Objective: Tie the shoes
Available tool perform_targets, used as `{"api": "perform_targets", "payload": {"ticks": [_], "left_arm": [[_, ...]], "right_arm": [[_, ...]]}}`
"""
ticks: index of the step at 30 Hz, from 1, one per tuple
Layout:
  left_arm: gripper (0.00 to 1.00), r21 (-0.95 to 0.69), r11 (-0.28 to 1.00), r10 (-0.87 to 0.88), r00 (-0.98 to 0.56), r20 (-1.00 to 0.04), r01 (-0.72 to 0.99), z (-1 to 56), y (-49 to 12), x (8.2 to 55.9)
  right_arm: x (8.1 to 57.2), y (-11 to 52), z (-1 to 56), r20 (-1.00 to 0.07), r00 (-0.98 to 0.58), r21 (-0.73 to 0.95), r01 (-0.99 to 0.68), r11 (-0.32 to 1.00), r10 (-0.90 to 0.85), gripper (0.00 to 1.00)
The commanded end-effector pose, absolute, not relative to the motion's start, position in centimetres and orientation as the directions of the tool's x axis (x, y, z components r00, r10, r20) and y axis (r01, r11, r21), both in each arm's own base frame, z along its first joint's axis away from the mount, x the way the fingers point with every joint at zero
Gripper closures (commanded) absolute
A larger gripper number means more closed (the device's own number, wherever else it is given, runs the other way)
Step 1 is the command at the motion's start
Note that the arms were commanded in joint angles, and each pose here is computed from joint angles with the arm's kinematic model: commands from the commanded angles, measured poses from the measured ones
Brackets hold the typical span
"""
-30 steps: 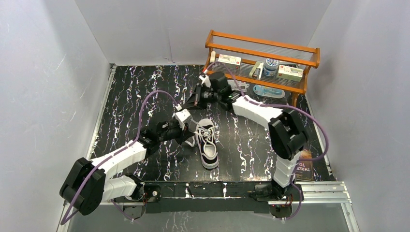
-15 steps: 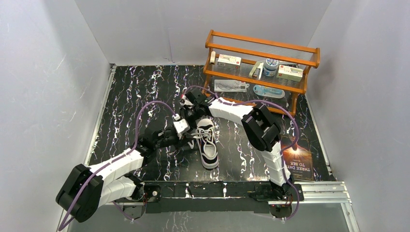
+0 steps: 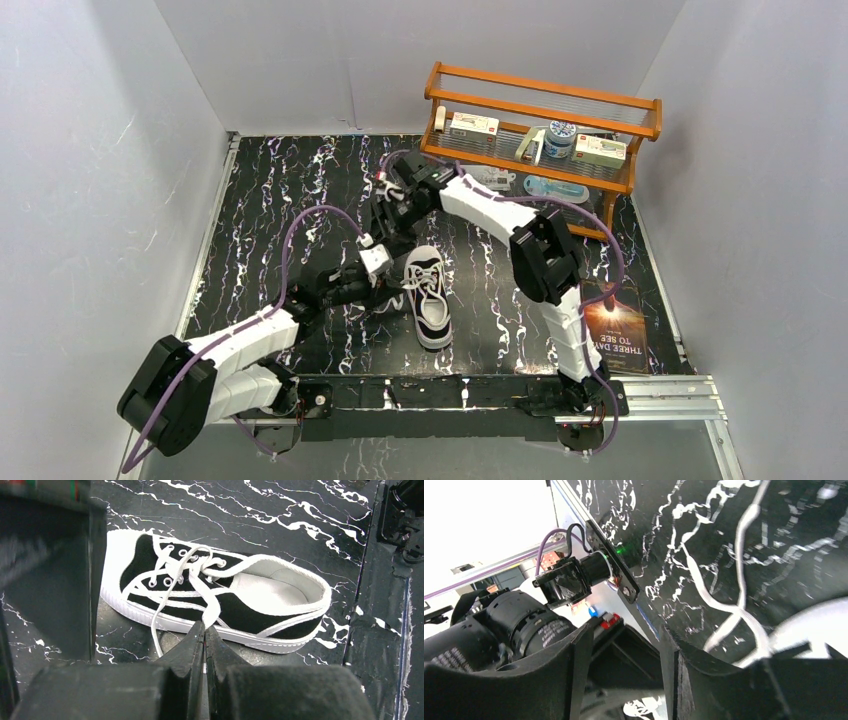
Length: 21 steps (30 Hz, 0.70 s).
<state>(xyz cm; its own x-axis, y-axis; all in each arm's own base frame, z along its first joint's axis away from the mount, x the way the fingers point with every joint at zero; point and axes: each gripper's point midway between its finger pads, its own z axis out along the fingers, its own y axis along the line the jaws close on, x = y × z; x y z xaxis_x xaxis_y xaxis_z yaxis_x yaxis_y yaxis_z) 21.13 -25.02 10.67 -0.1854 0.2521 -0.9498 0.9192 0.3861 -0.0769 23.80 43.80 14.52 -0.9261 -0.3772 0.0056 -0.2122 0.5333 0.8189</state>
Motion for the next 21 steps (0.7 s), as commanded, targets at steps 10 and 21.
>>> {"api": "perform_targets", "payload": {"ticks": [10,21], "left_arm": [[1.00,-0.368,0.476,0.177,-0.497,-0.849,0.799,11.9,-26.9,22.9],[1.00,-0.483,0.481,0.269,-0.647,-0.714,0.732,11.6,-28.1,23.8]], "right_arm": [[22.7,31.7,18.8,-0.583,-0.712,0.548,-0.700,0.459,-0.390,0.34],[18.5,33.4,18.5,-0.906,0.039,-0.101,-0.987,0.127,-0.422,0.31]]}}
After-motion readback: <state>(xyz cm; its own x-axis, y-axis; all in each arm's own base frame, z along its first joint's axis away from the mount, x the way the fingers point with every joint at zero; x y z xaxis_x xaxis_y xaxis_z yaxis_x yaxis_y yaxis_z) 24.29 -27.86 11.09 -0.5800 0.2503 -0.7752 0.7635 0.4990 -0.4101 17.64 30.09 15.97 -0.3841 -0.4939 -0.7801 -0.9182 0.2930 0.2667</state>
